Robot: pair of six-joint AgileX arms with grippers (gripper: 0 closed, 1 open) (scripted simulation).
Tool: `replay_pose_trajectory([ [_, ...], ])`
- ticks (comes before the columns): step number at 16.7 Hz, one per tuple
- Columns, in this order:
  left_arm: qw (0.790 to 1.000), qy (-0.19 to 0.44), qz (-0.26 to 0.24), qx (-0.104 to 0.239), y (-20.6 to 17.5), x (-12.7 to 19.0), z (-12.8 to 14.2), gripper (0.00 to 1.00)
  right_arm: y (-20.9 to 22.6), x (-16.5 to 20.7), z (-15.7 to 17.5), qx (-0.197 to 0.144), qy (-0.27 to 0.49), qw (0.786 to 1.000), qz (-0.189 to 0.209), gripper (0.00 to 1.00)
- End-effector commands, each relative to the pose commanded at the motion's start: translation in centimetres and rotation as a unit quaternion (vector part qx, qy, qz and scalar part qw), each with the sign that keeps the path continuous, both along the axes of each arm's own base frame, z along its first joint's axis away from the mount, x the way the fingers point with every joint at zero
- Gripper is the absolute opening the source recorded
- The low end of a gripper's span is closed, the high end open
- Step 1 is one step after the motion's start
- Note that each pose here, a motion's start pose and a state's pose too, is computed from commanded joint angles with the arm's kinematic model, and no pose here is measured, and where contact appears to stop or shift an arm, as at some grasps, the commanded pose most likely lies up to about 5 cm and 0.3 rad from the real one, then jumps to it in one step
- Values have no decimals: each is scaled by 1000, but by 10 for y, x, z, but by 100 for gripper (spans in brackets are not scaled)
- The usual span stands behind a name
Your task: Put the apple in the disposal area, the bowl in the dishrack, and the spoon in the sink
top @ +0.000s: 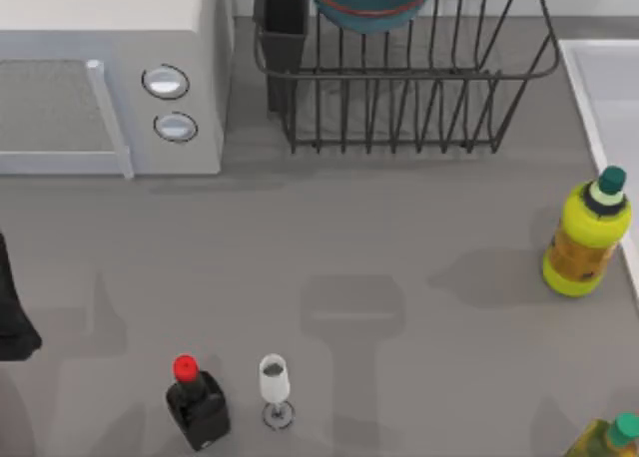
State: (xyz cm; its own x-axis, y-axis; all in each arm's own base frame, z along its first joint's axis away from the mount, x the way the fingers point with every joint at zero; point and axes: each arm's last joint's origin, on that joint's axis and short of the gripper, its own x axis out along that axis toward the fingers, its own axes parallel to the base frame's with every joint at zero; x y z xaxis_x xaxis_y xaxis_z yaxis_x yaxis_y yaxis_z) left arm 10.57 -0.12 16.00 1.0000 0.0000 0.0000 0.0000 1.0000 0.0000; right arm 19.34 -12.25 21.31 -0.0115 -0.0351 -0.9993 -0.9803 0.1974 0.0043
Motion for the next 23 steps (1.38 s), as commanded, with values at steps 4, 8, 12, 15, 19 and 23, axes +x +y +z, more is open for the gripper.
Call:
replay_pose_trajectory([
  [4, 1000, 0, 0, 0, 0, 0, 0, 100, -3, 11, 5, 3, 5, 1000, 2, 0],
  [8, 1000, 0, 0, 0, 0, 0, 0, 100, -14, 54, 19, 10, 19, 1000, 8, 0],
  [12, 1000, 0, 0, 0, 0, 0, 0, 100, -25, 120, 34, 9, 21, 1000, 16, 0],
  [15, 1000, 0, 0, 0, 0, 0, 0, 100, -27, 162, 39, 7, 20, 1000, 22, 0],
  [19, 1000, 0, 0, 0, 0, 0, 0, 100, -17, 213, 30, 9, 26, 999, 21, 0],
  [23, 1000, 0, 0, 0, 0, 0, 0, 100, 4, 261, 25, 2, 2, 1000, 13, 0],
])
